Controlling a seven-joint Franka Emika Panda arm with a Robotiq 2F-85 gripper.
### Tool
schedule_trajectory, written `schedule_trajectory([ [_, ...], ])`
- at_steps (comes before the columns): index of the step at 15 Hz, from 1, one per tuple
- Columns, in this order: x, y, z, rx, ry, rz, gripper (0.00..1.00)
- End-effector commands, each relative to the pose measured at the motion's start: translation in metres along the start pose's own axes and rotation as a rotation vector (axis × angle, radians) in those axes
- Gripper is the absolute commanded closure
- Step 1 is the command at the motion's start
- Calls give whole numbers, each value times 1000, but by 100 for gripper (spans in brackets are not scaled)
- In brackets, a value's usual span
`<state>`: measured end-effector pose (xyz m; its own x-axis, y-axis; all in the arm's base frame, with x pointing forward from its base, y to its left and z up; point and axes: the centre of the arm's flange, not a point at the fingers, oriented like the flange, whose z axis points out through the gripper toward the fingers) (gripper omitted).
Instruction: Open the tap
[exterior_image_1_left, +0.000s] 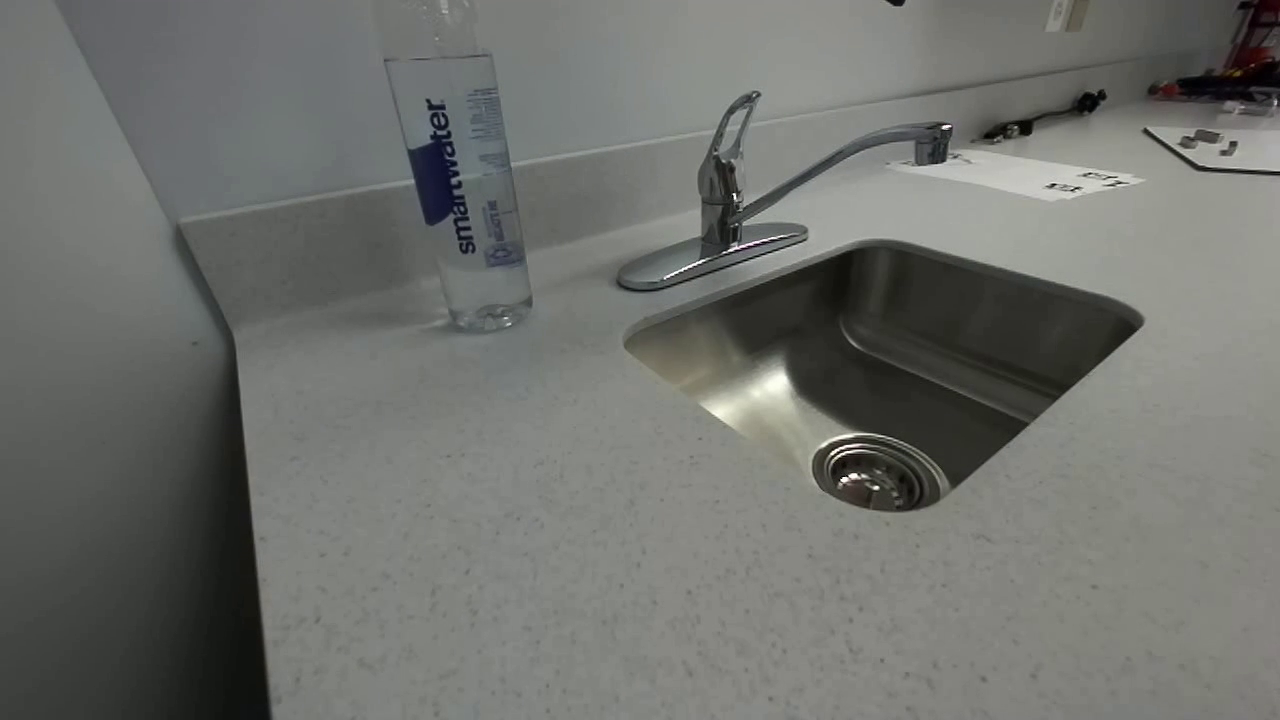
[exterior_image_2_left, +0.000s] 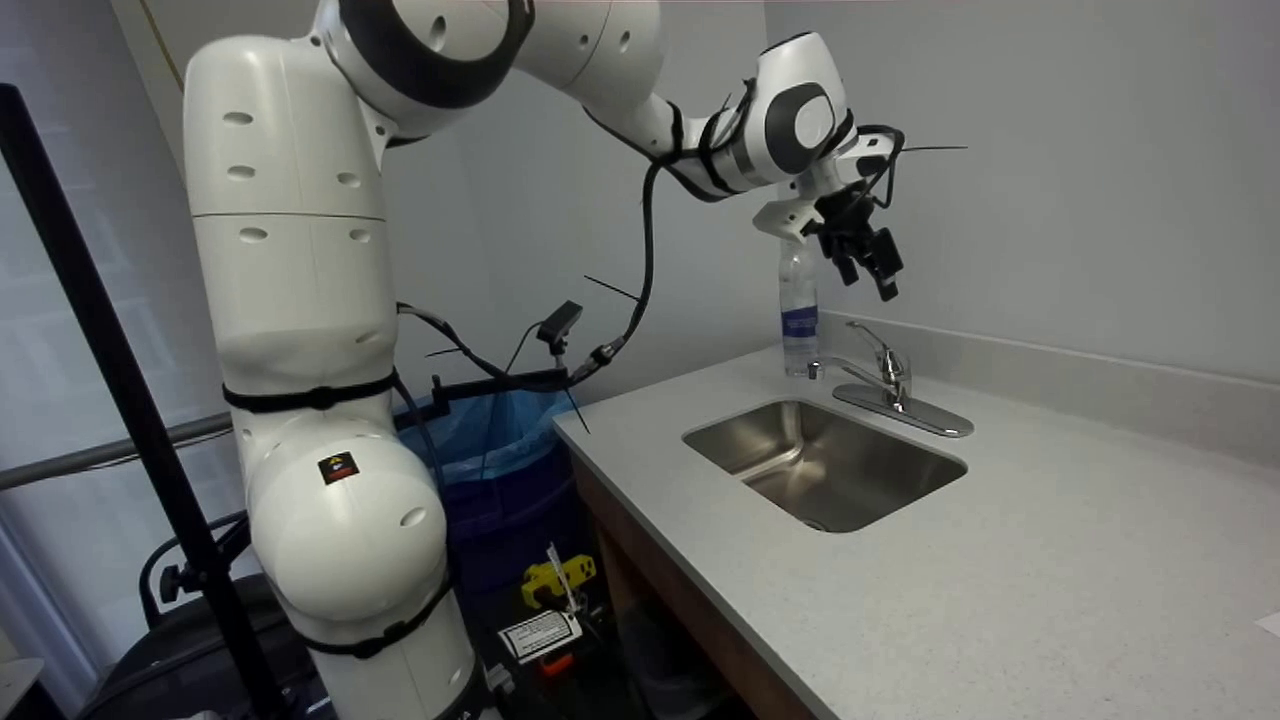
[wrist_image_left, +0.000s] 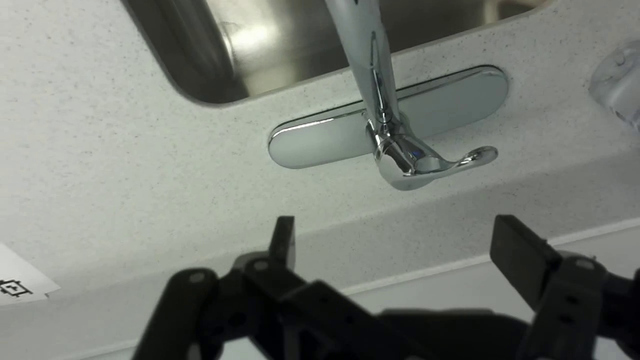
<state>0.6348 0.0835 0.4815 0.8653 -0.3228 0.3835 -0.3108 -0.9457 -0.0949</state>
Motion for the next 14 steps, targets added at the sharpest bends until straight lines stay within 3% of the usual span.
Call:
schedule_trajectory([
  [1,-14,27,-31,47,-15,-16,0],
  [14,-36,85,-88,112,0,-15,0],
])
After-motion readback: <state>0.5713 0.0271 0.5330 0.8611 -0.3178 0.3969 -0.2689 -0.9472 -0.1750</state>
